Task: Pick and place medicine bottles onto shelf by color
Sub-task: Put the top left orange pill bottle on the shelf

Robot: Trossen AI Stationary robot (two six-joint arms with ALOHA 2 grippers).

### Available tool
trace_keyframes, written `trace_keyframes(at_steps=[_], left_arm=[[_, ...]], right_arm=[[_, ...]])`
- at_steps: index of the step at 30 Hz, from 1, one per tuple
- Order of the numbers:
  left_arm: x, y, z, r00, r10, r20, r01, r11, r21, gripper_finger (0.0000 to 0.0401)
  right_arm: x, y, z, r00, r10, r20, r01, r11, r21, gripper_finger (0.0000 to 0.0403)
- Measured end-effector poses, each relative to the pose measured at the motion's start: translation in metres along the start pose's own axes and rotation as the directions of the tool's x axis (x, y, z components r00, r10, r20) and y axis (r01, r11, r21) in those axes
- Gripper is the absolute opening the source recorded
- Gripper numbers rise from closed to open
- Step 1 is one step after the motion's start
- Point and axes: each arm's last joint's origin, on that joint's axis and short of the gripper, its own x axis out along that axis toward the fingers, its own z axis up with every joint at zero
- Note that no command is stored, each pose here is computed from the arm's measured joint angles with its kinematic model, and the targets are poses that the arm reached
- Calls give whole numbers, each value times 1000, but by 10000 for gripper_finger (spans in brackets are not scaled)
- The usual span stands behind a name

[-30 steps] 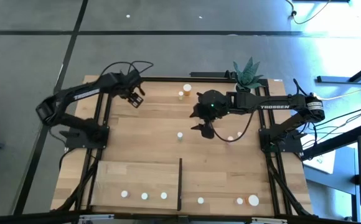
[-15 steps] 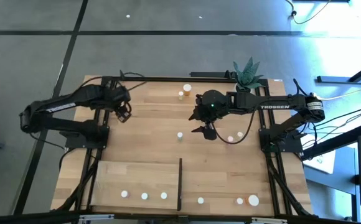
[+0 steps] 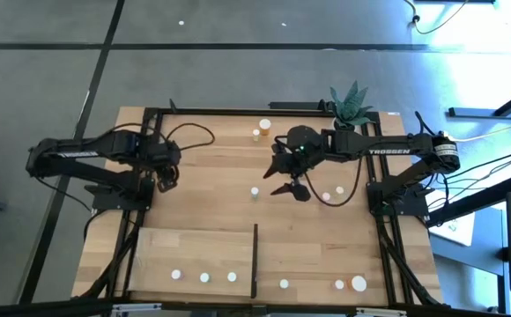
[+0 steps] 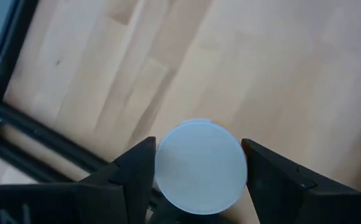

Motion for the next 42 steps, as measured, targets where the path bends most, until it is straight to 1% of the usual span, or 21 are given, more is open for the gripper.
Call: trace_keyframes(at_steps=[3, 6, 10, 13, 17, 25, 29, 32, 38, 42], left_arm=[[-3, -6, -1, 1000, -26, 10, 26, 998, 52, 209], [-12, -11, -1, 997, -66, 35, 62, 994, 88, 209], [-29, -19, 1, 985, -151, 81, 141, 982, 122, 209], [-41, -25, -1, 971, -222, 93, 205, 965, 165, 209], [-48, -35, -5, 944, -322, 74, 304, 934, 187, 209], [-55, -55, -19, 899, -437, -15, 435, 891, 130, 209], [-61, -66, -26, 868, -496, -15, 494, 862, 117, 209], [-64, -76, -30, 848, -530, -25, 529, 841, 113, 209], [-66, -101, -39, 828, -560, -37, 559, 818, 135, 208], [-63, -117, -48, 845, -528, -83, 534, 835, 130, 208]], right_arm=[[0, 0, 1, 1000, -3, 10, 3, 1000, -5, 278], [0, 0, 1, 1000, -3, 11, 3, 1000, -6, 278], [0, 0, 1, 1000, -3, 11, 4, 1000, -5, 278], [0, 0, 1, 1000, -4, 11, 4, 1000, -5, 278], [0, 0, 1, 1000, -4, 11, 4, 1000, -5, 278], [0, 0, 1, 1000, -4, 11, 4, 1000, -5, 278], [0, 0, 1, 1000, -4, 12, 4, 1000, -6, 278], [0, -1, 2, 1000, -6, 18, 6, 1000, -9, 278], [0, -1, 3, 1000, -7, 25, 8, 1000, -13, 278], [0, -1, 4, 999, -10, 40, 11, 1000, -20, 278]])
